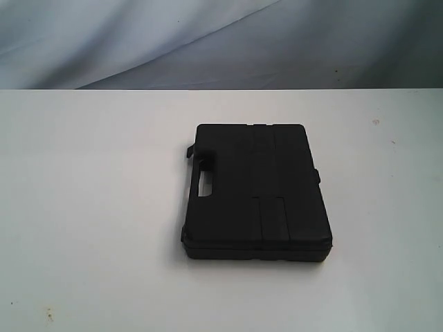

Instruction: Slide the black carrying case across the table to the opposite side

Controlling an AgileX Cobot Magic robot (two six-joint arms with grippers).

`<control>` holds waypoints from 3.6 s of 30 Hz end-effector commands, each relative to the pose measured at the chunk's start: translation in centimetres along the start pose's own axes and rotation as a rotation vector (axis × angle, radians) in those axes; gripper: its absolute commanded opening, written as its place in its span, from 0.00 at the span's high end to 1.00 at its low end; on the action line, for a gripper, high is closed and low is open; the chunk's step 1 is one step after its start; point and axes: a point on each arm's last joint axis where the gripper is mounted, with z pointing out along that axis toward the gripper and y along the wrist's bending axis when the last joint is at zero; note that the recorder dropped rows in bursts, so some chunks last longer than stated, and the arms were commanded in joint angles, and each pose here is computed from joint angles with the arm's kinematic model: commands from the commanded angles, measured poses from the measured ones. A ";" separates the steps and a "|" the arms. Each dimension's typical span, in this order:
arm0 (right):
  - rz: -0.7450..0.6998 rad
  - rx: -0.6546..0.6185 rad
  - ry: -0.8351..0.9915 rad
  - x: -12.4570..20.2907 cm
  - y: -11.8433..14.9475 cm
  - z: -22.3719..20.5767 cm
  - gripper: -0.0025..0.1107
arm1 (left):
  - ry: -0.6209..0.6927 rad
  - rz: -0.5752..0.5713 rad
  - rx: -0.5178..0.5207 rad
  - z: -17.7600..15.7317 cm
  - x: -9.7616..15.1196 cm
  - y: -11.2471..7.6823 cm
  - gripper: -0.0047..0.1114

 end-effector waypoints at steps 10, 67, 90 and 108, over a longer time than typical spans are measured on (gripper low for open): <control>-0.020 0.007 0.000 0.1 0.0 0.0 0.98 | 0.377 -0.099 0.135 9.1 -1.6 -0.1 0.96; -0.020 0.007 0.000 0.1 0.0 0.0 0.98 | 1.101 -0.092 -0.107 37.1 11.4 -7.1 0.96; -0.020 0.007 0.000 0.1 0.0 0.0 0.98 | 1.130 -0.078 -0.106 38.7 14.0 -7.5 0.70; -0.020 0.007 0.000 0.1 0.0 0.0 0.98 | 1.173 -0.072 -0.126 39.6 17.4 -6.9 0.70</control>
